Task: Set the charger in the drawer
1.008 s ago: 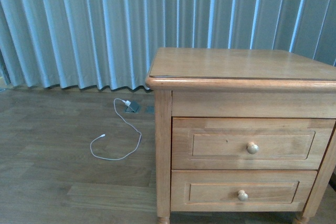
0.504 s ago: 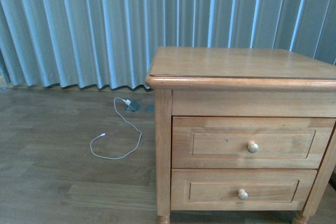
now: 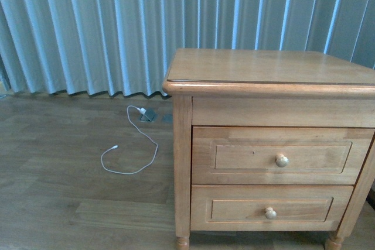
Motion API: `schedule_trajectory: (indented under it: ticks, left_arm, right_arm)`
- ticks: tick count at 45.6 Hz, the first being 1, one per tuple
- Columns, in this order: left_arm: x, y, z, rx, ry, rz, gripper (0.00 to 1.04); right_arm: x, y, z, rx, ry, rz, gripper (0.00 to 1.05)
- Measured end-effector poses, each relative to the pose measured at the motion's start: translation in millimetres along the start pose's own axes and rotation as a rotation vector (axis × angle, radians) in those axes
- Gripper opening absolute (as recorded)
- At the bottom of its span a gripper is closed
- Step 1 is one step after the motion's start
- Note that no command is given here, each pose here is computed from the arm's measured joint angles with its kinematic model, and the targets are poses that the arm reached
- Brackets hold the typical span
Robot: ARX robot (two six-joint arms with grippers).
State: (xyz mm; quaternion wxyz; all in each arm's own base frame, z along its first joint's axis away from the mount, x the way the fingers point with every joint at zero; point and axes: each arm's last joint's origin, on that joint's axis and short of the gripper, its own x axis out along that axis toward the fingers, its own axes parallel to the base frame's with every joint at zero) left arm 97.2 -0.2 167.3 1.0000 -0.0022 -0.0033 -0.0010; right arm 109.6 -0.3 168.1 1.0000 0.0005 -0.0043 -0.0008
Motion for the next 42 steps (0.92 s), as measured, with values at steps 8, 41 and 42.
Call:
schedule_trajectory:
  ticks: [8,41,42]
  left_arm:
    - [0.0,0.0,0.0,0.000,0.000,0.000,0.99]
    - [0.0,0.0,0.0,0.000,0.000,0.000,0.99]
    - [0.0,0.0,0.0,0.000,0.000,0.000,0.99]
  right_arm:
    - [-7.6,0.0,-4.3,0.000,0.034,0.000,0.02]
    - [-12.0,0.0,-2.8,-0.001,0.006,0.000,0.78]
    - [-12.0,0.0,-2.8,-0.001,0.006,0.000,0.81]
